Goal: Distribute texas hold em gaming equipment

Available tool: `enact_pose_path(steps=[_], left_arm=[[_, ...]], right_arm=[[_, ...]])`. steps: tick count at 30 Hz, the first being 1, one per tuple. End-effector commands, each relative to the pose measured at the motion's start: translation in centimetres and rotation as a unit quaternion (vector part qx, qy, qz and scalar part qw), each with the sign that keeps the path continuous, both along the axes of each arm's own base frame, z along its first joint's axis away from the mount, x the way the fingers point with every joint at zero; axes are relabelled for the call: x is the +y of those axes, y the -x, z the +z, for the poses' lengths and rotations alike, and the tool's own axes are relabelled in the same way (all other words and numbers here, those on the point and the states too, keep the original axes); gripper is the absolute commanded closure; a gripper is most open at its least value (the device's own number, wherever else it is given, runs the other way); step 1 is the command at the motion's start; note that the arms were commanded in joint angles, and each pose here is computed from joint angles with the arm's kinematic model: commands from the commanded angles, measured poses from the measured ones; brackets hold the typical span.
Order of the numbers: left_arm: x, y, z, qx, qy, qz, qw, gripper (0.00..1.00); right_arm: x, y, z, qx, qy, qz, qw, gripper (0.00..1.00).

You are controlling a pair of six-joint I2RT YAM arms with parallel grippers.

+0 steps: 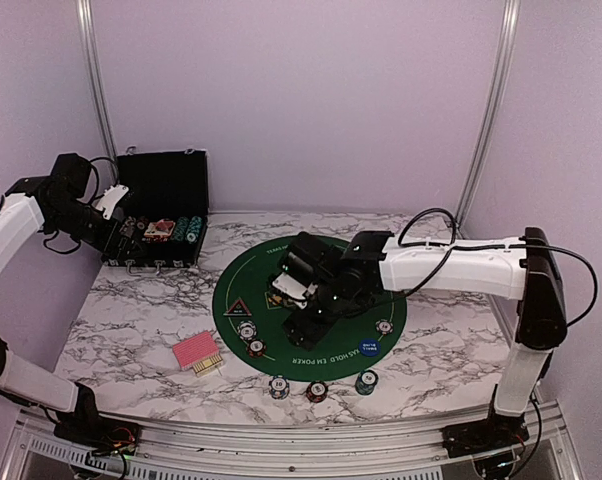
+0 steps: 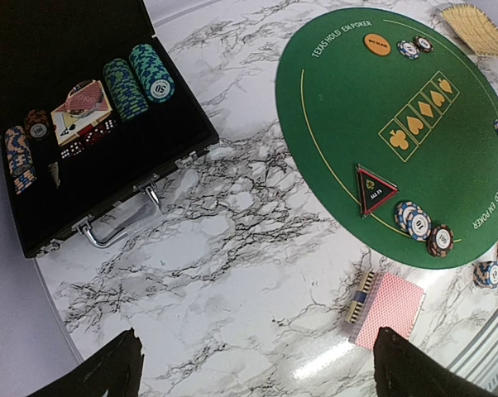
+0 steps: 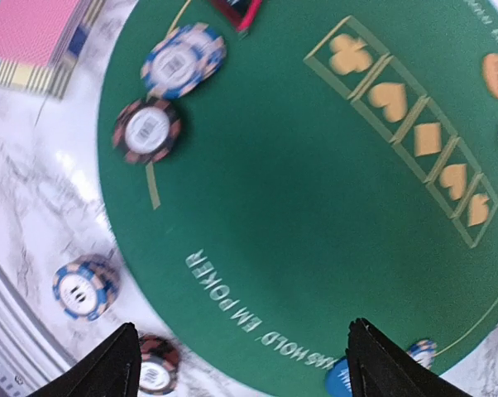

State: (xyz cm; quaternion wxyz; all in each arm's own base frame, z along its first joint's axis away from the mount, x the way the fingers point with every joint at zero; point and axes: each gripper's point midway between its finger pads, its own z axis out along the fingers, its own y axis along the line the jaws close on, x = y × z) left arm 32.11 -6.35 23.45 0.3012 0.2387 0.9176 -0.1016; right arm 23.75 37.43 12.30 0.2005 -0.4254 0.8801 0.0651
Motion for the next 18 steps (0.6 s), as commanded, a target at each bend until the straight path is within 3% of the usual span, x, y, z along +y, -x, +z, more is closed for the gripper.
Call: enact_pose_path(steps=[1,6,18], left_arm=[[-0.2,0.9,0.5,0.000,0.005,-0.007,1.000,0.01],[-0.3,0.8,0.5,0.002,0.007,-0.007,1.000,0.01],[-0.3,0.7,0.8,-0.002,0.010,-0.007,1.000,0.01]], right_arm=[[0.2,6.0,-2.2,0.058,0.024,0.029,0.998,0.15],[0.4,10.0,-4.5,0.091,0.044,0.063,0.993,0.14],[-1.0,11.3,-7.8,0.117,0.072,0.073,0.988,0.16]])
